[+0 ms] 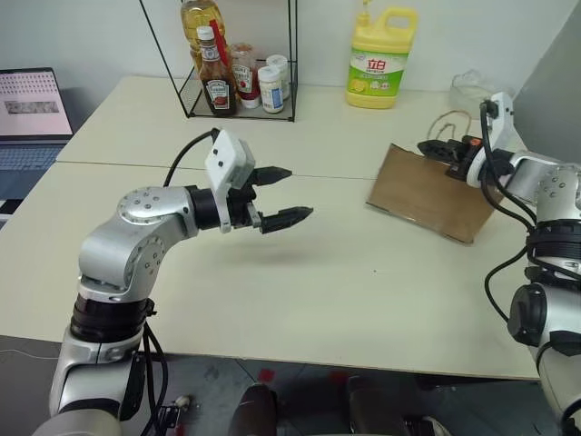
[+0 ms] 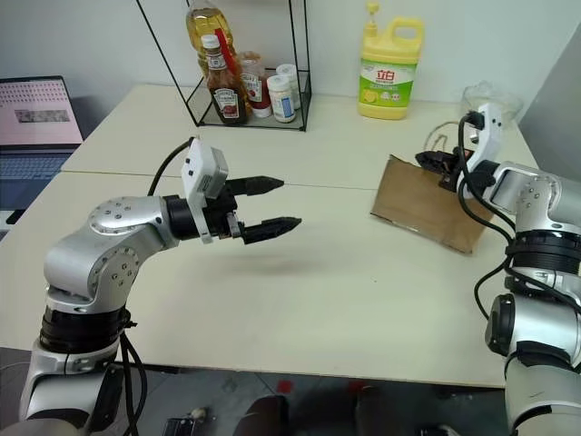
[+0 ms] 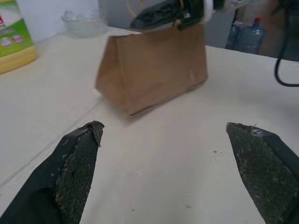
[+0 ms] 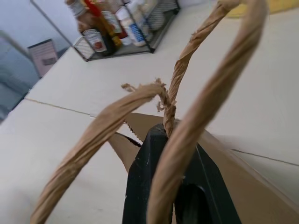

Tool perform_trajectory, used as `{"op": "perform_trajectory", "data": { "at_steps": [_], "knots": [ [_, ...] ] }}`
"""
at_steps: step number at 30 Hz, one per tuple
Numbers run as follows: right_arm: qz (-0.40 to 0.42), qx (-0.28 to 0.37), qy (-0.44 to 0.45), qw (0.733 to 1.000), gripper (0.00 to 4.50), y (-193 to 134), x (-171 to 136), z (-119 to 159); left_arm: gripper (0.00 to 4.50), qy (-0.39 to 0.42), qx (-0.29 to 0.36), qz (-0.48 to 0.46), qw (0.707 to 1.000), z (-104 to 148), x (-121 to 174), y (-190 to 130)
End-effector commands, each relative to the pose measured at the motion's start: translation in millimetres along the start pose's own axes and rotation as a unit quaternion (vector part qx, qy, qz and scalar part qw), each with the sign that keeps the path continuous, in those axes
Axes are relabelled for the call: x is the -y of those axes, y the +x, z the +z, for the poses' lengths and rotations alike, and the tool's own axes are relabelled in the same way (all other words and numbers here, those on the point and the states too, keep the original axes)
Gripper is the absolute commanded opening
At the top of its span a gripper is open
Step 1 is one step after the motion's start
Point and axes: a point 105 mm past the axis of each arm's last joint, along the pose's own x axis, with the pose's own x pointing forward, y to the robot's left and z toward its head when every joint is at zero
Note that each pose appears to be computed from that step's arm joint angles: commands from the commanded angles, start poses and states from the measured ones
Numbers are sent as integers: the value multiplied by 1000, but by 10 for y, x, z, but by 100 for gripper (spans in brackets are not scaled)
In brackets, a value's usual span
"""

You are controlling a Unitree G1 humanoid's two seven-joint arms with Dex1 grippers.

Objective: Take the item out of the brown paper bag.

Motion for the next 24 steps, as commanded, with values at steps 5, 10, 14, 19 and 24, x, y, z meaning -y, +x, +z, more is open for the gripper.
{"op": "perform_trajectory", "data": {
  "at_steps": [5, 10, 14, 19, 24],
  "knots": [
    [165, 10, -65, 984, 4, 433, -848, 100, 450, -2, 17, 62, 998, 148, 115, -289],
    [209, -13, -72, 975, 4, 821, -1122, -102, 450, -17, 18, 148, 989, 121, 57, -517],
    [218, -20, -81, 972, 4, 1096, -1249, -224, 450, -24, 5, 196, 980, 56, 83, -691],
    [209, -28, -84, 974, 4, 1291, -1325, -299, 450, -22, -4, 231, 973, 44, 106, -842],
    [205, -31, -87, 974, 4, 1372, -1363, -351, 450, -23, -13, 247, 969, 26, 121, -923]
  ]
}}
